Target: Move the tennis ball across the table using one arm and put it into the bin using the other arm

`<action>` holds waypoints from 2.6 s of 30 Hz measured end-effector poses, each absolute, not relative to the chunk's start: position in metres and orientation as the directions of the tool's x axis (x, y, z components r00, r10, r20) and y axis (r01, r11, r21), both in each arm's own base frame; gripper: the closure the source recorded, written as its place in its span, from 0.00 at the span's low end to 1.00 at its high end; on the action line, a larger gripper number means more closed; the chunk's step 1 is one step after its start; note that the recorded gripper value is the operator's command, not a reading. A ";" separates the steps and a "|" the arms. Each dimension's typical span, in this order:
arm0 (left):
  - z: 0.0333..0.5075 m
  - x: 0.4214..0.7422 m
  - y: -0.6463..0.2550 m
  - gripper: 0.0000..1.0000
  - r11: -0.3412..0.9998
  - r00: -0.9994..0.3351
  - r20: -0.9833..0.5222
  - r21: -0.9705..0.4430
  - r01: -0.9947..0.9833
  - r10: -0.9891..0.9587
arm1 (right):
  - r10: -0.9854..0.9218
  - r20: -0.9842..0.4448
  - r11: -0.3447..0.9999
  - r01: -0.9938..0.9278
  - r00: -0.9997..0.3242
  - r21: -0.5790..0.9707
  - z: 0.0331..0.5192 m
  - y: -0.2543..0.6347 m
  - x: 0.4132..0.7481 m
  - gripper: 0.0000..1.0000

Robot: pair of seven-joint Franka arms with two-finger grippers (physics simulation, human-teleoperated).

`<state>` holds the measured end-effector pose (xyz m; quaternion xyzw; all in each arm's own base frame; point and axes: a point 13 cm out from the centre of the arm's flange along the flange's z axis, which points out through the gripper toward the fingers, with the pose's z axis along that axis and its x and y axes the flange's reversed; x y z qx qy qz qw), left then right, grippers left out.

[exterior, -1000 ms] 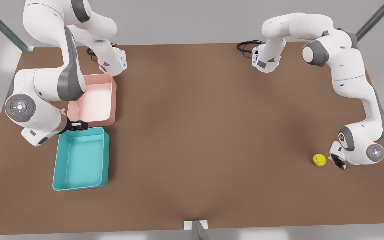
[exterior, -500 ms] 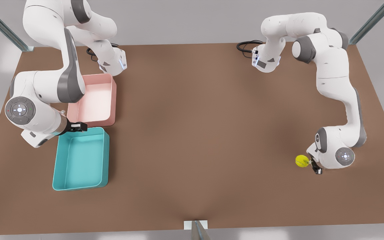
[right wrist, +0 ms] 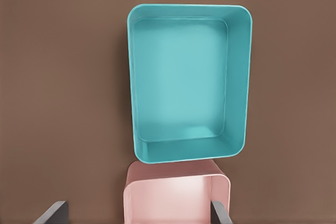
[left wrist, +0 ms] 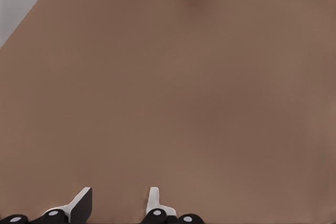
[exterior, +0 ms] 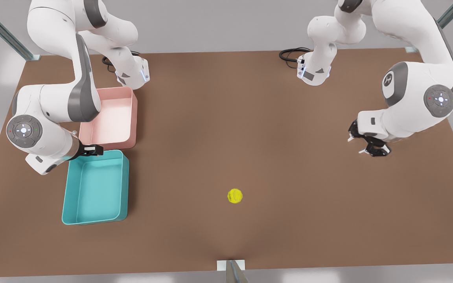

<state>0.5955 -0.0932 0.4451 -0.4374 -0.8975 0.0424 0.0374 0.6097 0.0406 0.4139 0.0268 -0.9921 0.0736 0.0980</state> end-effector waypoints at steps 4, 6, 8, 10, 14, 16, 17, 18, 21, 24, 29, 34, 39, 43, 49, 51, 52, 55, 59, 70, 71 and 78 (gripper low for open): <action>0.456 0.574 -0.117 0.00 0.763 -0.757 0.100 -0.120 0.635 0.645 | -0.040 0.198 0.988 -0.069 -0.979 -0.140 0.414 0.042 0.610 0.00; 0.455 0.569 -0.110 0.00 0.833 -0.822 0.135 -0.115 0.541 0.553 | -0.040 0.198 0.988 -0.069 -0.979 -0.141 0.414 0.042 0.610 0.00; 0.455 0.563 -0.109 0.00 0.882 -0.866 0.167 -0.109 0.459 0.471 | -0.041 0.202 0.987 -0.071 -0.979 -0.144 0.411 0.041 0.610 0.00; 0.455 0.557 -0.110 0.00 0.918 -0.897 0.195 -0.100 0.385 0.397 | -0.063 0.214 0.985 -0.095 -0.975 -0.143 0.393 0.055 0.616 0.00; 0.453 0.552 -0.109 0.00 0.965 -0.937 0.232 -0.073 0.250 0.260 | -0.186 0.222 0.968 -0.217 -0.957 -0.129 0.302 0.166 0.634 0.00; 0.452 0.550 -0.106 0.00 0.980 -0.949 0.244 -0.060 0.190 0.199 | -0.199 0.202 0.969 -0.223 -0.959 -0.104 0.255 0.206 0.642 0.00; 0.452 0.550 -0.106 0.00 0.985 -0.953 0.249 -0.054 0.164 0.172 | -0.200 0.183 0.971 -0.220 -0.962 -0.093 0.236 0.223 0.647 0.00; 0.452 0.549 -0.106 0.00 0.989 -0.956 0.253 -0.048 0.139 0.147 | -0.198 0.161 0.974 -0.213 -0.967 -0.083 0.221 0.236 0.652 0.00; 0.445 0.547 -0.108 0.00 0.997 -0.958 0.274 -0.029 0.078 0.083 | -0.171 0.097 0.984 -0.175 -0.980 -0.037 0.177 0.271 0.665 0.00; 0.439 0.545 -0.111 0.00 1.000 -0.956 0.290 -0.011 0.028 0.030 | -0.134 0.033 0.991 -0.134 -0.990 -0.006 0.156 0.292 0.678 0.00; 0.436 0.544 -0.111 0.00 0.999 -0.953 0.299 0.014 -0.047 -0.049 | -0.091 -0.047 0.995 -0.092 -0.995 0.027 0.112 0.331 0.685 0.00; 0.436 0.543 -0.110 0.00 0.994 -0.947 0.303 0.033 -0.104 -0.109 | -0.030 -0.081 0.999 -0.034 -0.996 0.042 0.092 0.334 0.692 0.00; 0.435 0.542 -0.109 0.00 0.988 -0.939 0.306 0.049 -0.147 -0.155 | 0.019 -0.084 0.999 0.015 -0.996 0.048 0.082 0.328 0.692 0.00; 0.436 0.541 -0.107 0.00 0.983 -0.934 0.307 0.058 -0.175 -0.184 | 0.045 -0.078 0.998 0.042 -0.996 0.046 0.071 0.326 0.689 0.00; 0.439 0.541 -0.106 0.00 0.976 -0.928 0.302 0.068 -0.206 -0.217 | 0.066 -0.062 0.997 0.064 -0.996 0.038 0.041 0.328 0.682 0.00; 0.439 0.541 -0.106 0.00 0.974 -0.926 0.302 0.071 -0.214 -0.225 | 0.070 -0.063 0.997 0.068 -0.996 0.038 0.034 0.329 0.681 0.00; 0.439 0.541 -0.106 0.00 0.973 -0.925 0.302 0.072 -0.217 -0.229 | 0.070 -0.062 0.997 0.068 -0.996 0.038 0.029 0.332 0.680 0.00; 0.438 0.541 -0.105 0.00 0.971 -0.922 0.303 0.076 -0.228 -0.241 | 0.076 -0.068 0.996 0.073 -0.995 0.042 0.023 0.335 0.679 0.00; 0.438 0.542 -0.104 0.00 0.968 -0.920 0.301 0.079 -0.240 -0.252 | 0.085 -0.077 0.996 0.081 -0.993 0.048 0.022 0.337 0.681 0.00; 0.435 0.542 -0.105 0.00 0.962 -0.913 0.304 0.086 -0.257 -0.271 | 0.103 -0.090 0.993 0.098 -0.991 0.060 0.026 0.340 0.684 0.16; 0.435 0.542 -0.105 0.00 0.962 -0.913 0.304 0.086 -0.259 -0.273 | 0.104 -0.090 0.993 0.099 -0.990 0.061 0.026 0.340 0.684 0.17; 0.435 0.543 -0.104 0.00 0.960 -0.911 0.303 0.089 -0.266 -0.281 | 0.106 -0.089 0.993 0.101 -0.990 0.065 0.026 0.336 0.686 0.35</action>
